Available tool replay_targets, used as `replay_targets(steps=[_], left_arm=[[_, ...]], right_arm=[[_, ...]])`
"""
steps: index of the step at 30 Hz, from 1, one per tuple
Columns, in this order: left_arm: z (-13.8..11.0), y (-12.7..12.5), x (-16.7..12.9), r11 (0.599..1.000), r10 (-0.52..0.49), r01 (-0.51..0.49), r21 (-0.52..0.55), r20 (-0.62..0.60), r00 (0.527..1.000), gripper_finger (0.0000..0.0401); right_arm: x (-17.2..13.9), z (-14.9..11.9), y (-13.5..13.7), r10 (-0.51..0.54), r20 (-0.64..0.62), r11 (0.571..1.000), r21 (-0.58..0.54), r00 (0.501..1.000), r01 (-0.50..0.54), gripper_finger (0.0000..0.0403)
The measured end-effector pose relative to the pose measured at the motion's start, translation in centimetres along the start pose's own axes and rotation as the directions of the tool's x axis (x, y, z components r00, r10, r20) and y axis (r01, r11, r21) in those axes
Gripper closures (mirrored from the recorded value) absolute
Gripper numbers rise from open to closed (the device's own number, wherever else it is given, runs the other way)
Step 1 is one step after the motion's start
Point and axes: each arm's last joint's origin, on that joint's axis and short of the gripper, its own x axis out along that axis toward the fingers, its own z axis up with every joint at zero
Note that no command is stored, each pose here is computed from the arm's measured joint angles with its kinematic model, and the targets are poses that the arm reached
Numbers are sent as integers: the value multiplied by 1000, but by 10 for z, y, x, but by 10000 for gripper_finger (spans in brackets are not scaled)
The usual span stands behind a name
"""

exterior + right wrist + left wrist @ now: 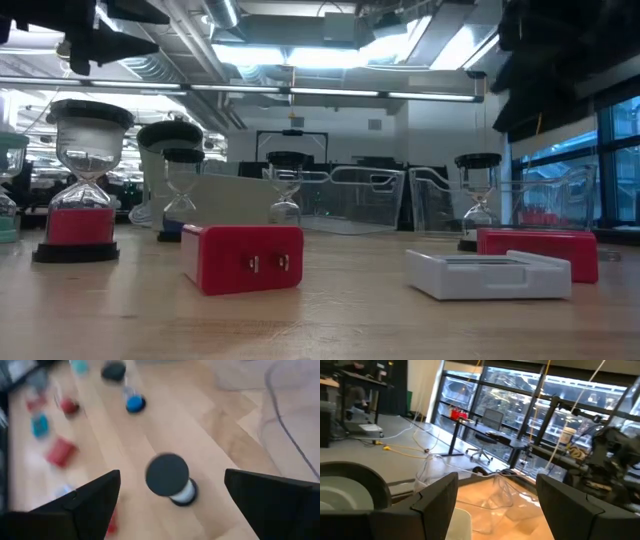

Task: Pick & Place Office items
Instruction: Put the white hourglass into the right transparent bin

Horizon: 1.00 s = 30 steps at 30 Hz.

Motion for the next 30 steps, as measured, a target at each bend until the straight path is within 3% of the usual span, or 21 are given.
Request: replay_targets(steps=[4,9,22,30], left_arm=[[-1,0,2,1000,13,-13,25,4,1000,137],[-1,-1,3,1000,-21,21,18,6,1000,137],[-2,-2,3,999,-45,46,-5,5,999,137],[-2,-2,3,999,-45,46,-12,4,999,137]], right_arm=[[15,-4,3,-44,-52,966,-258,998,30,40],[29,-8,7,-72,-92,909,-416,993,27,40],[49,-11,12,-56,-141,910,-415,988,-8,40],[73,-10,5,-124,-169,920,-388,978,50,41]])
